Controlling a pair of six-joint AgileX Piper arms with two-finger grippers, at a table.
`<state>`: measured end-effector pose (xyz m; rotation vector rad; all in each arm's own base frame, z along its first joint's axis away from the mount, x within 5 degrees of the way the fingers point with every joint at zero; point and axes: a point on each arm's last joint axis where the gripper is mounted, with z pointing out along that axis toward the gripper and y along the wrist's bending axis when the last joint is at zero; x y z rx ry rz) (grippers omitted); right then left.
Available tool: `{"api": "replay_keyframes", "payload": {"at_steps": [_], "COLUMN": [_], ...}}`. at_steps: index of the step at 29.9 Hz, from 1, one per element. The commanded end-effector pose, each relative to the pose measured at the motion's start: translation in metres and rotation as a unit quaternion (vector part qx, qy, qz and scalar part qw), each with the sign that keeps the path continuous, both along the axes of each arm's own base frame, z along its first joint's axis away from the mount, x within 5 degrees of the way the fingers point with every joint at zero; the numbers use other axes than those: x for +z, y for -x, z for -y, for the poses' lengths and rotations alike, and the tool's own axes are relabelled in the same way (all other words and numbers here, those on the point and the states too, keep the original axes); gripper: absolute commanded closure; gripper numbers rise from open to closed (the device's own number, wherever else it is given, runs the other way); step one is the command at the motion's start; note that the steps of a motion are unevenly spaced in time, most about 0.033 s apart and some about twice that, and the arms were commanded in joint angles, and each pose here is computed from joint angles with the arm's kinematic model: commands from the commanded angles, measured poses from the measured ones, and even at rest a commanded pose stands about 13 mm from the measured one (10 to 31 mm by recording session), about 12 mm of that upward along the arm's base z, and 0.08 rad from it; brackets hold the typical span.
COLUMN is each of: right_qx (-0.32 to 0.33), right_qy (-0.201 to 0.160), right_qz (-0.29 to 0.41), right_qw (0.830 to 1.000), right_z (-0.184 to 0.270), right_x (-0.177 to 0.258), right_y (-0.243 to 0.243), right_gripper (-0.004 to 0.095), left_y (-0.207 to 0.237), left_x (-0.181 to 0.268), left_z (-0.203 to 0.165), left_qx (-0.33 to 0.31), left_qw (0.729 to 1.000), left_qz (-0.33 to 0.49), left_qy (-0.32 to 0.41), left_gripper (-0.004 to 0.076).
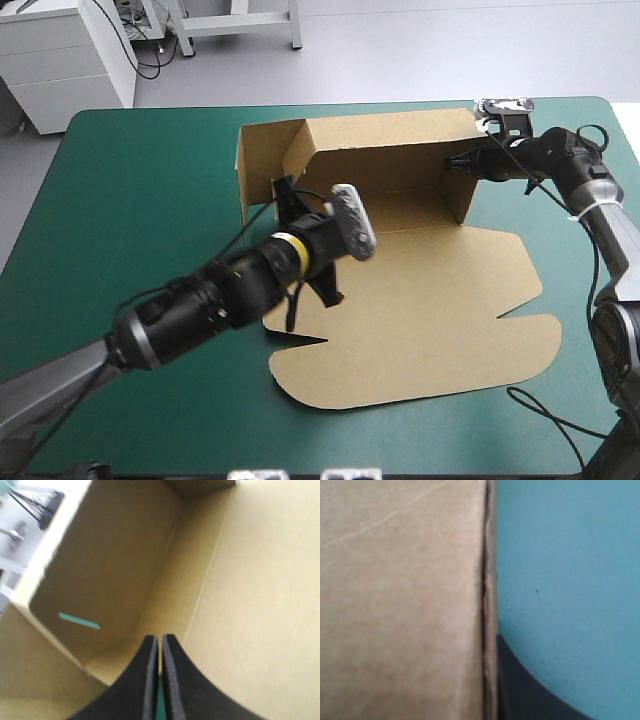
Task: Fold the box
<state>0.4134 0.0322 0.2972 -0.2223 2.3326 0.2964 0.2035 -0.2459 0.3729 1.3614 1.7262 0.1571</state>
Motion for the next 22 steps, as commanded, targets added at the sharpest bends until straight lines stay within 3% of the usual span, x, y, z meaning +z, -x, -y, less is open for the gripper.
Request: {"api": "replay_keyframes", "payload": {"at_steps": [1,7,13,22], "right_qx": [0.001,0.003,-0.004,-0.014], "right_qy": [-0.003,-0.002,0.014,0.016], "right_qz": [0.011,0.007,0.001,0.005], "right_qw": [1.0,1.0,1.0,1.0], "right_z": [0.0,0.0,0.003,0.005], "right_x": [0.023,0.023,0.021,0.021], "right_y": [0.009,0.01,0.01,0.009], "right_gripper": [0.092,0.092,0.092,0.092], "left_y": [-0.012,-0.038,-0.042,-0.032], "left_x": [0.031,0.051,0.059,0.048], "left_z": [-0.05,-0.131,-0.217,-0.318], "left_qx": [0.0,0.076,0.179,0.295], "left_qw": [0.995,0.972,0.944,0.834], "left_qz": [-0.058,-0.101,-0.106,-0.074], "left_qy": [0.075,0.2,0.255,0.459], "left_gripper": [0.0715,0.0715,0.0715,0.0715]}}
